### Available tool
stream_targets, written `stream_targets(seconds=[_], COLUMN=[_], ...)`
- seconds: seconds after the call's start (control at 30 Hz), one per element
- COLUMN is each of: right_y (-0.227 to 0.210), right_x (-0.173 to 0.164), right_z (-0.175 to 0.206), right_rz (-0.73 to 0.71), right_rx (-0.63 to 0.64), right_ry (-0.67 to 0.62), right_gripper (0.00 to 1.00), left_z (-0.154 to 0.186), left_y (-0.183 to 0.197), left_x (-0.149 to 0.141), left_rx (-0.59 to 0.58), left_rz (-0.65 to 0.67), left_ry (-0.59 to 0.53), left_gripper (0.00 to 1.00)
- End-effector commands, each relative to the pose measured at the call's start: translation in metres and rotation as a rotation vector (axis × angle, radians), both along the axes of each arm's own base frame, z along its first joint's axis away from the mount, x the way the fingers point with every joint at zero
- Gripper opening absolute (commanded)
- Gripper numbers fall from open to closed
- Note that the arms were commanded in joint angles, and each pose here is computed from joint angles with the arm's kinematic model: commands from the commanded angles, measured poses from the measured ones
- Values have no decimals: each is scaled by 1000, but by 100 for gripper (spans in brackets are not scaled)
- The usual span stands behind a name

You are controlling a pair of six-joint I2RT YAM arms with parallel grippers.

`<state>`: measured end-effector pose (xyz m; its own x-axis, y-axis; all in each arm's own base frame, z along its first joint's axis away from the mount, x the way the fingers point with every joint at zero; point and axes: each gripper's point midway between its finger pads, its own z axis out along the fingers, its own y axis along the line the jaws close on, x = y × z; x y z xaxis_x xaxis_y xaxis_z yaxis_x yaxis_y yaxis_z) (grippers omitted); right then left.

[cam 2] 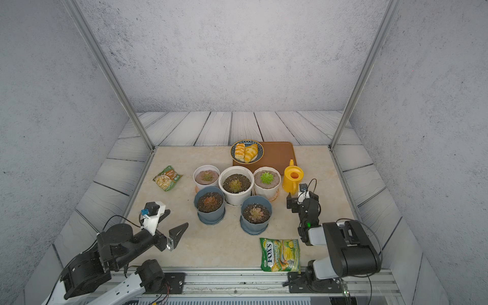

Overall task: Water the succulent around the soil edge
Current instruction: Reset both arms

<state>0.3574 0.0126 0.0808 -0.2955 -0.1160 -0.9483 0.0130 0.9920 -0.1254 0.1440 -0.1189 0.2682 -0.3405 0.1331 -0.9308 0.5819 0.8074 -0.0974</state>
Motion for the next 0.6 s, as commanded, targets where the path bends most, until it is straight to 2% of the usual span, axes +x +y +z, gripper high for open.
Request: stream_targets(seconds=[0.0,0.33,0.47,0.57], right_y=[-14,-19,-29,-30], right_x=[13,29,41,40], right_z=[26,21,14,16], right_rz=[-90,-132,-197,-202], right_rx=[10,1,7,7], right_ry=[-140,-61,25,13], right_gripper=[99,99,99,99], left_z=[-1,-7,-10,-12], left_y=[1,6,10,12], left_x=[6,15,21,25], left_rx=[17,62,89,109], left_rz=[24,80,113,130], left_ry=[-19,-20,-26,-42], left_gripper=[99,98,98,98])
